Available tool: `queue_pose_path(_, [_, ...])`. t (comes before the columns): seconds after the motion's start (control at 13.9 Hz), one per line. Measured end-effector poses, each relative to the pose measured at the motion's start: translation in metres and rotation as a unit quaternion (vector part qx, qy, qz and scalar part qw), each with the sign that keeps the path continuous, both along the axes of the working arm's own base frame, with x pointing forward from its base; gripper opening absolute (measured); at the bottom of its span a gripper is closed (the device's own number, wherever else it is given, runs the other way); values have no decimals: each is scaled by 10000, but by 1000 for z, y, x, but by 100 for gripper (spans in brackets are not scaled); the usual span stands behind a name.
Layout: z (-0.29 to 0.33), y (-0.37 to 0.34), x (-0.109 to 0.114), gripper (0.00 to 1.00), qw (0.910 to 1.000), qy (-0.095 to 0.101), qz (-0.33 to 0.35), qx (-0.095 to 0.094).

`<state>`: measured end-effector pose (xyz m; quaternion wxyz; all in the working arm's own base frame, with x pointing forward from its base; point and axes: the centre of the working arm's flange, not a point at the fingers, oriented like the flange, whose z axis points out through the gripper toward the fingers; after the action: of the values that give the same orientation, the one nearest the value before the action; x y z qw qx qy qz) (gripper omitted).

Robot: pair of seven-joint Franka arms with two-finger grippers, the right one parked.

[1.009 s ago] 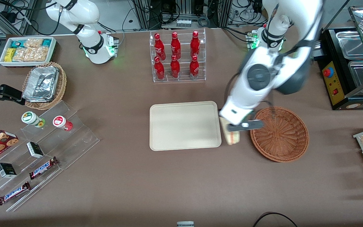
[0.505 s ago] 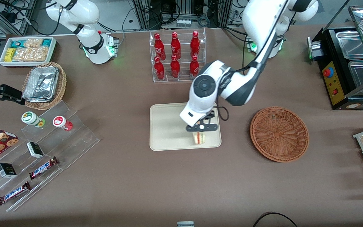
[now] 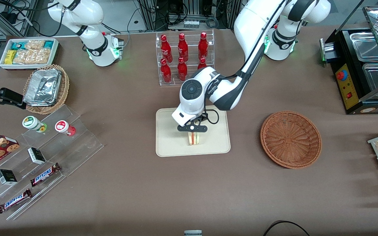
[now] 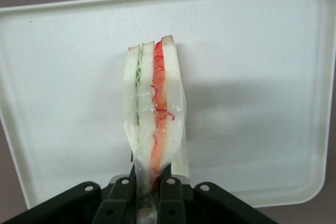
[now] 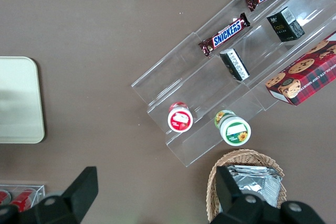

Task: Place sandwich from basket to tray
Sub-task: 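Lower the sandwich onto the tray and open the left gripper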

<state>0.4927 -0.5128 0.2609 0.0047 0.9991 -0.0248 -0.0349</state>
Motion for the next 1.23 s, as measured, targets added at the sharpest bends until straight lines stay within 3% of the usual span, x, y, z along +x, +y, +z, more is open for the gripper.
queue_pose_path(0.29, [-14, -2, -3, 15, 10000, 42, -21, 40])
queue_pose_path(0.36, [-14, -2, -3, 21, 10000, 42, -24, 40])
queue_pose_path(0.65, [-7, -4, 0, 60, 10000, -14, 8, -1])
queue_pose_path(0.94, [39, 2, 9, 99, 9996, -65, 291, 33])
queue_pose_path(1.23, [127, 42, 23, 100, 9962, -136, 834, 214])
